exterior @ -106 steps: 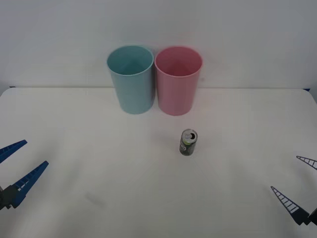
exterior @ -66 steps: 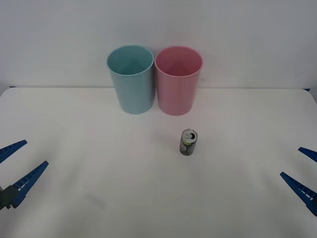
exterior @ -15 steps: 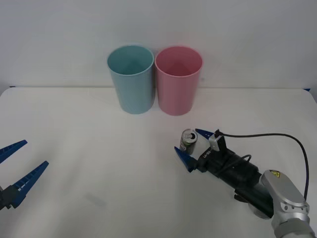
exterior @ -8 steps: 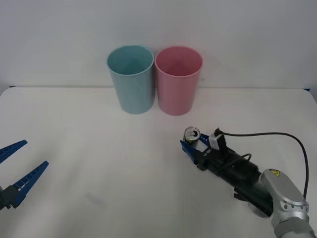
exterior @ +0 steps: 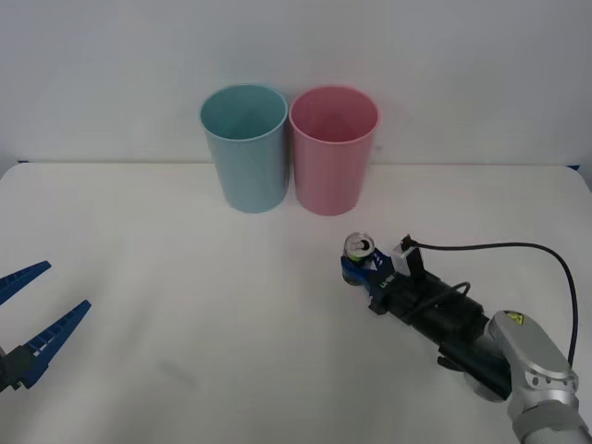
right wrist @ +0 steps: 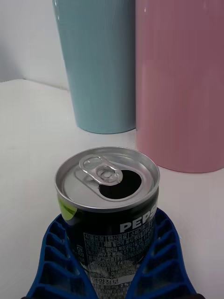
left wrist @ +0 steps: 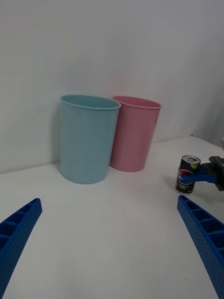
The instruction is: Grasp the object on the table and drop it into the matching bin: aluminum can to the light blue bin, PET bottle to the pink bin.
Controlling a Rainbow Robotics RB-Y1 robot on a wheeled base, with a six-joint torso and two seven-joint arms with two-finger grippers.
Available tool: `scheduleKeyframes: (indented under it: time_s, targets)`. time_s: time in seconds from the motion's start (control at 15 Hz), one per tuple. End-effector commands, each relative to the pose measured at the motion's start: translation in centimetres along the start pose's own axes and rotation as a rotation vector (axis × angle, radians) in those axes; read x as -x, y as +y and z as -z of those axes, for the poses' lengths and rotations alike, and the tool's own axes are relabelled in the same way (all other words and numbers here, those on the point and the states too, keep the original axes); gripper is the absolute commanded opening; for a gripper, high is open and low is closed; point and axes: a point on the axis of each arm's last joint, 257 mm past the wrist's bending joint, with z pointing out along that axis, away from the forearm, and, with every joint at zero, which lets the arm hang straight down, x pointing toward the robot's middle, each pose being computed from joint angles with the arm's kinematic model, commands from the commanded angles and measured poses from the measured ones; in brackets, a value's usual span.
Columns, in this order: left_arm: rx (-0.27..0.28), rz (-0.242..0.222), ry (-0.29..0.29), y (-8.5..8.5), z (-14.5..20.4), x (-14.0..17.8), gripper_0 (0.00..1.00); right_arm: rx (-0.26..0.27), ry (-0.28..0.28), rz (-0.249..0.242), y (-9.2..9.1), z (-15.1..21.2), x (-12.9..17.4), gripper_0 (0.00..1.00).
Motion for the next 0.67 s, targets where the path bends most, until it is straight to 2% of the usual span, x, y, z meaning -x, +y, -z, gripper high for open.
scheduleKeyframes:
  time_s: [0.07,0.2,0.33,0.53,0.67]
  targets:
    - [0.0,0.0,0.0,0.0,0.0,0.0,1.0,0.022,-0.037,0.001,-0.6,0.5,1.7,0.0]
    - [0.0,0.0,0.0,0.0,0.0,0.0,1.0,0.037,-0.064,-0.001,-1.3,1.1,3.3,0.0]
    - [0.0,0.0,0.0,0.0,0.0,0.0,1.0,0.072,-0.078,-0.042,-1.9,2.2,4.8,0.0]
    - [0.0,0.0,0.0,0.0,0.0,0.0,1.0,0.121,-0.117,-0.059,-3.1,4.1,8.0,0.0]
    - [0.0,0.0,0.0,0.0,0.0,0.0,1.0,0.146,-0.157,-0.03,-3.9,5.3,10.7,0.0]
